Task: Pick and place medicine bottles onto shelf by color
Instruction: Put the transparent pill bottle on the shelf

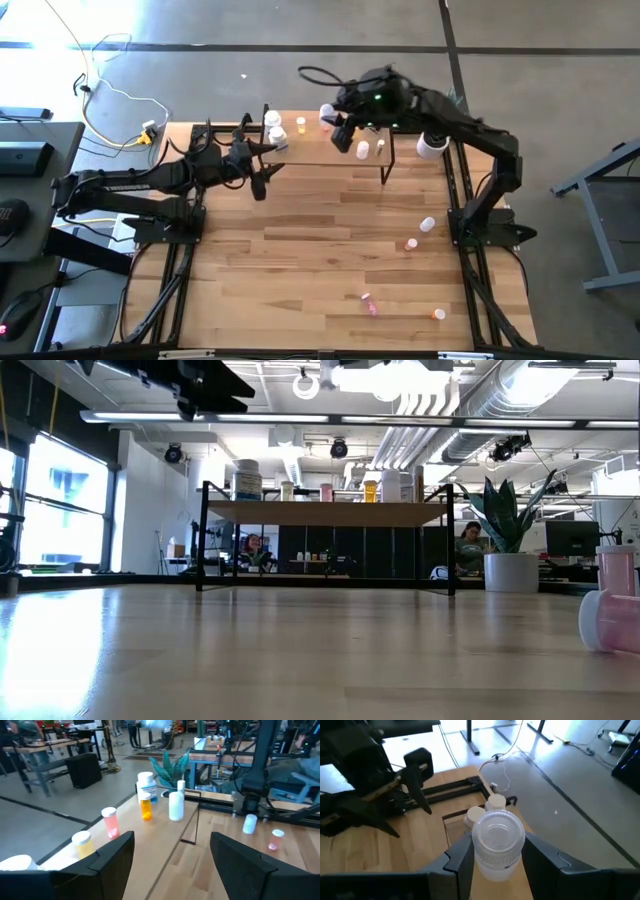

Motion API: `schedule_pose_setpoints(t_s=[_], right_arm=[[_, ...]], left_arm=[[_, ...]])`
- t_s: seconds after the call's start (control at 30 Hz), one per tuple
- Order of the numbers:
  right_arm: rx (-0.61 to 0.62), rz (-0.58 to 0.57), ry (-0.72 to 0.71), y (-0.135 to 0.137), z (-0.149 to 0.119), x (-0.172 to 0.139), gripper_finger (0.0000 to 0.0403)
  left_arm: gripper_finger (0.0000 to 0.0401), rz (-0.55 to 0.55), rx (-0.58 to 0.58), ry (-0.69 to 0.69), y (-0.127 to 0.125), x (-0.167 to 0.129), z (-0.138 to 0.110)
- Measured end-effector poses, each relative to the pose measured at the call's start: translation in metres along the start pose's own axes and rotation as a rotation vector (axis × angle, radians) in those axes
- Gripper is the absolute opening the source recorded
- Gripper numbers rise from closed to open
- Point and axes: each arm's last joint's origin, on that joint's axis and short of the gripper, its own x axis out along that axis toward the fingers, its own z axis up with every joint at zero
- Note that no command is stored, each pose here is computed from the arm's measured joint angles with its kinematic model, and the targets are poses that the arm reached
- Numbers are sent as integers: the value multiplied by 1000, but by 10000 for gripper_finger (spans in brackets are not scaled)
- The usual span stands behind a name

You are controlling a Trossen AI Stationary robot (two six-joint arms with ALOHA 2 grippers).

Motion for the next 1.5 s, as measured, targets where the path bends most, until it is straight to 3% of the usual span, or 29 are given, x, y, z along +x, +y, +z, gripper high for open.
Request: schedule_pose_setpoints(t_s=[0.3, 0.57, 0.97, 1.27, 1.5], right_arm=[[89, 53, -29, 1, -43, 61, 131], [124, 34, -25, 5, -77, 93, 131], [123, 20, 12, -2, -93, 124, 131], [101, 8, 14, -9, -95, 129, 131], [110, 77, -57, -7, -87, 128, 131]], left_arm=[[251, 8, -11, 3, 10, 2, 0], [251, 34, -16, 4, 15, 3, 0], [251, 41, -16, 12, 17, 3, -1], [251, 41, -14, 21, 17, 3, -2], [251, 42, -21, 27, 17, 3, -3]])
